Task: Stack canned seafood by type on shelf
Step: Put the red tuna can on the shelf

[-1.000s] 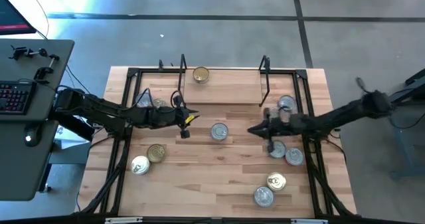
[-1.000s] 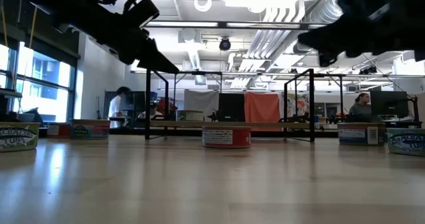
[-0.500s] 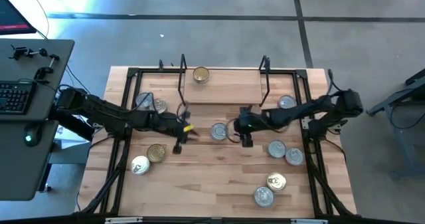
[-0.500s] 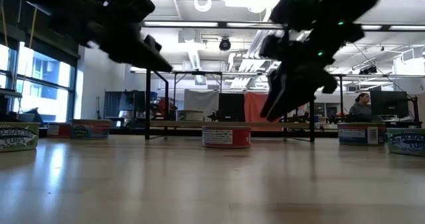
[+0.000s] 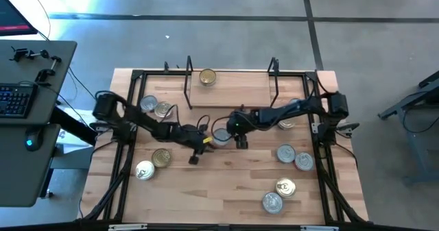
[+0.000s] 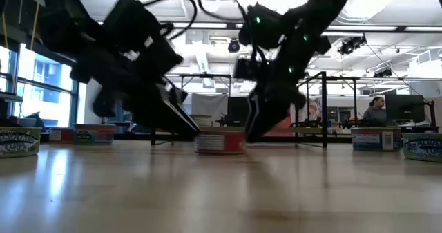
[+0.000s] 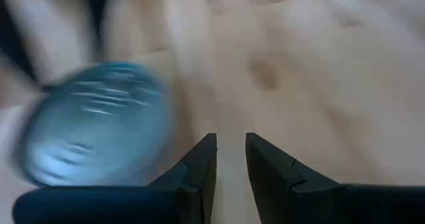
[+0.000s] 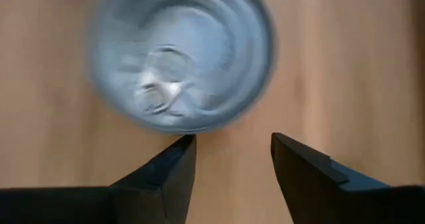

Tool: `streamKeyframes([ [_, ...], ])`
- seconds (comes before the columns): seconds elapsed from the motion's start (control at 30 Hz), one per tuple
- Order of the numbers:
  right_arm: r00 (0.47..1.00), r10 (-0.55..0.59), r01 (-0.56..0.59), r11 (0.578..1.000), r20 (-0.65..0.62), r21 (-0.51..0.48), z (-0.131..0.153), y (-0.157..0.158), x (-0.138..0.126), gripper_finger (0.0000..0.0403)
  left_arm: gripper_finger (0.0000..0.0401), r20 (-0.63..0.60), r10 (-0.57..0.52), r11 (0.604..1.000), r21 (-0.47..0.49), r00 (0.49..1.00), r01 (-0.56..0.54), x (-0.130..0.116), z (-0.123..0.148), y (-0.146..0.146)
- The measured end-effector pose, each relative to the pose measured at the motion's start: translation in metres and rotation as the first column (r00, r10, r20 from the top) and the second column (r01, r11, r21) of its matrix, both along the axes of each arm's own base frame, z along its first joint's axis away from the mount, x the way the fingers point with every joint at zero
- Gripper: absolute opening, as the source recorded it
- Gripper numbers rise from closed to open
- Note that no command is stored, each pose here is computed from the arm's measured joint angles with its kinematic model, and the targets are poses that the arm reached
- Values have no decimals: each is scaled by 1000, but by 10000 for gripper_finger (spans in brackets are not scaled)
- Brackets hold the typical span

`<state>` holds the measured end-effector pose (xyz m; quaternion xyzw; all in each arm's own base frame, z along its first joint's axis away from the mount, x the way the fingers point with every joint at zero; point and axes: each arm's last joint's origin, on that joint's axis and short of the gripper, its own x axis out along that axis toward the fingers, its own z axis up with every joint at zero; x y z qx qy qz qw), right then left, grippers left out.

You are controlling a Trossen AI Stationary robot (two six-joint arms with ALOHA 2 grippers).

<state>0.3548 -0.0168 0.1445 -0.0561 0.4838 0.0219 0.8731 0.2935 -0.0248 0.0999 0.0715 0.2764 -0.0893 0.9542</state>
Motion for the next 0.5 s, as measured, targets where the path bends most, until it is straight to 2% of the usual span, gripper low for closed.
streamKeyframes([
  [0.13, 999, 48, -48, 998, 9, 33, 6, 14, 4, 170, 71, -14, 84, 996, 29, 996, -83, 2, -3, 17],
  [0.23, 999, 53, -53, 997, -6, 62, 4, 29, 2, 165, 71, -71, 140, 989, 58, 988, -136, -4, 3, 28],
  [0.3, 995, 96, -100, 987, 43, 128, 5, 43, 4, 163, 71, -90, 219, 972, 111, 971, -209, -9, 11, 35],
  [0.37, 992, 127, -129, 978, 22, 166, 2, 56, 0, 163, 71, -119, 305, 942, 182, 945, -281, -17, 21, 39],
  [0.5, 974, 214, -223, 964, 81, 142, 7, 78, 0, 163, 71, -160, 398, 894, 288, 903, -343, -32, 35, 40],
])
